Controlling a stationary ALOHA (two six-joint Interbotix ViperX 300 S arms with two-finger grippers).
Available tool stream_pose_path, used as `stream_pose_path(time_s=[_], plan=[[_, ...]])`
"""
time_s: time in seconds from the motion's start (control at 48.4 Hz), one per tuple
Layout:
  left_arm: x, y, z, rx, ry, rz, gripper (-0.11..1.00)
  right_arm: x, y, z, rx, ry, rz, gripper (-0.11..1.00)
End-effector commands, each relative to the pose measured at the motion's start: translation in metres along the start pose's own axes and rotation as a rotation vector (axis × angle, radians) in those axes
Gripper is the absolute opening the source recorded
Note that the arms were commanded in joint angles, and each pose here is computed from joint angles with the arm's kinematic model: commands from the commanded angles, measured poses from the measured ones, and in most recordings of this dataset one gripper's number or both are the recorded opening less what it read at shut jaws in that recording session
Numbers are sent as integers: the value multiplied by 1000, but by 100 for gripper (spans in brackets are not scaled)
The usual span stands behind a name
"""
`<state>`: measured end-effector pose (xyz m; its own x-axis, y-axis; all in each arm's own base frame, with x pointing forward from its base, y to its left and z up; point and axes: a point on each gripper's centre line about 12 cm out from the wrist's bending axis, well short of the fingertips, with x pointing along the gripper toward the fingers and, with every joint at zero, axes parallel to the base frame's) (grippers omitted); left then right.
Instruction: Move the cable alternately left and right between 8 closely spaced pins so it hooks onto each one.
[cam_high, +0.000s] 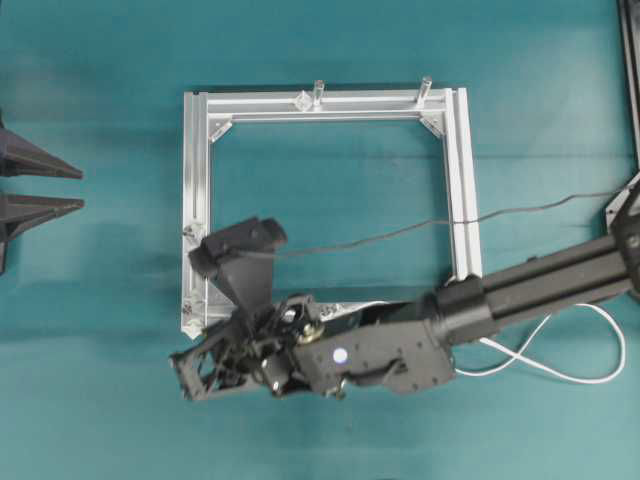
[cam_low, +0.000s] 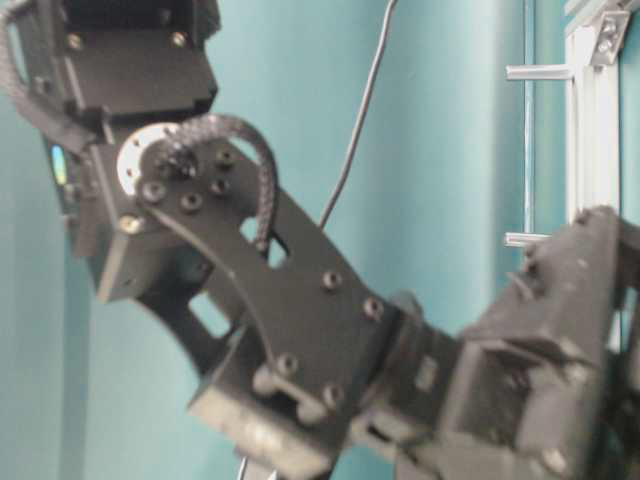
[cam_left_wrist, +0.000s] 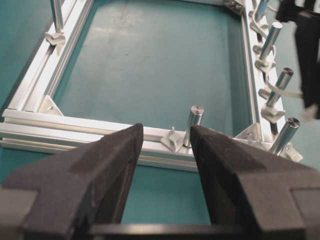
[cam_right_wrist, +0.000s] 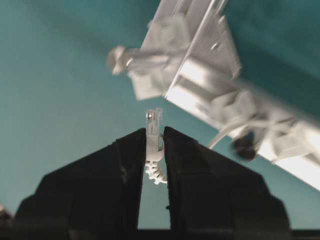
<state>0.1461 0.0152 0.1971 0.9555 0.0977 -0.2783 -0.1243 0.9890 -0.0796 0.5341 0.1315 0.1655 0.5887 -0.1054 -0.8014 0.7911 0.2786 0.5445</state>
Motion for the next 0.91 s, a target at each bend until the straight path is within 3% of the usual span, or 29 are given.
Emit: stream_pose_path(time_s=[0.0,0.516,0.888], plan=[[0,-1,4,-3,-9,-6,53,-18,23,-8,-6,13,71,14],[0,-9,6,11,-11,-57,53,-1,56,-17,-41,12,150,14],[0,-10,3,10,-4,-64,53,13,72,6,-48,-18,192,14]])
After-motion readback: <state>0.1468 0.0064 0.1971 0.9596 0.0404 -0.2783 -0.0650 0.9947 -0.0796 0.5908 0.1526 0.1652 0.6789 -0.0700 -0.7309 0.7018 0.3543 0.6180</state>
